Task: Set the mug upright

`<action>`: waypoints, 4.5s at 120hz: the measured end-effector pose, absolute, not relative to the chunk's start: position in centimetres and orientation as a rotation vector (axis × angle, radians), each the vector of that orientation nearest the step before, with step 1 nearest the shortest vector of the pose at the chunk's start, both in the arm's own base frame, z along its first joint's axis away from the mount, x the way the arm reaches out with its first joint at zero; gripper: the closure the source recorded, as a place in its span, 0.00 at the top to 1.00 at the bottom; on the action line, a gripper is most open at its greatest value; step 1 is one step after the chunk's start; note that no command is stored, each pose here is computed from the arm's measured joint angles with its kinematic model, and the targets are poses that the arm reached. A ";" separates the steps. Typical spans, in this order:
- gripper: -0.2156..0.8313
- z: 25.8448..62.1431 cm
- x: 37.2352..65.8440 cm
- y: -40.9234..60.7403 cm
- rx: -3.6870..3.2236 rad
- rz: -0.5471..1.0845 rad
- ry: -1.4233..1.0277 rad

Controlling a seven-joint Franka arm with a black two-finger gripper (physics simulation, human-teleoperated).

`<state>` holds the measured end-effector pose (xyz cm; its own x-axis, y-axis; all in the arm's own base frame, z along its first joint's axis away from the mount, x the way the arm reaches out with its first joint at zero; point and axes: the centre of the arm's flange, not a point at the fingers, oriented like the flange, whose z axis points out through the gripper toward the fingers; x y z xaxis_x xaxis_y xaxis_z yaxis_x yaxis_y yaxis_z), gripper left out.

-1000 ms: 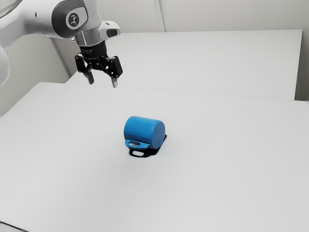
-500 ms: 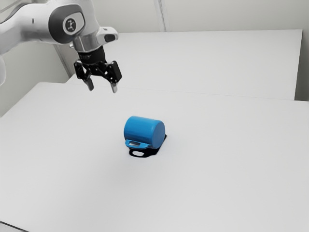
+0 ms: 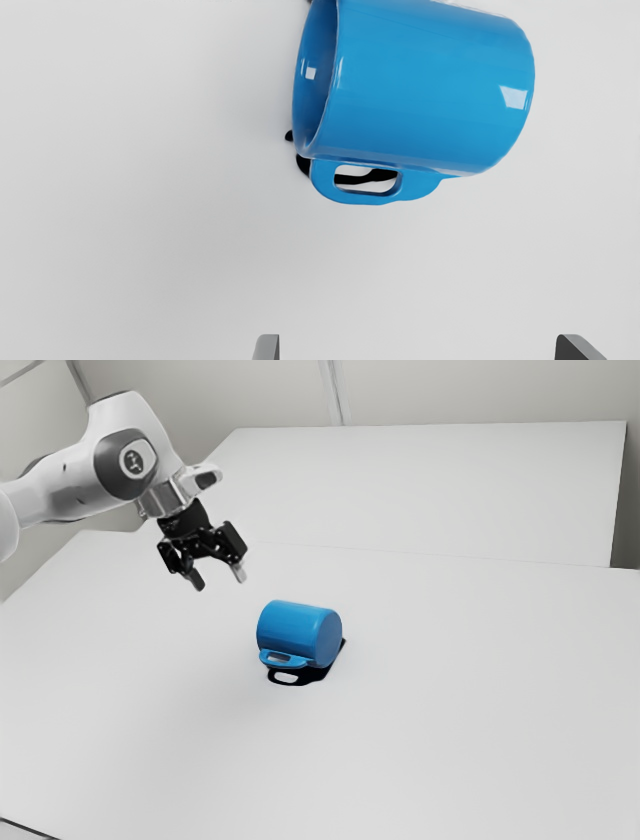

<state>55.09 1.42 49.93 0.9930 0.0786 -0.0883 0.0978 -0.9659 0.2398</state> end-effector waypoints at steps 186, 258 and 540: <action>0.79 29.7 60.3 5.7 2.167 0.219 -0.060; 0.11 35.5 59.7 2.6 2.044 0.379 -0.283; 0.76 51.8 52.7 -8.4 3.118 0.159 -0.097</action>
<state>52.74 -8.37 51.76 0.9929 -0.0610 0.1020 -0.0628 -0.9979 0.0151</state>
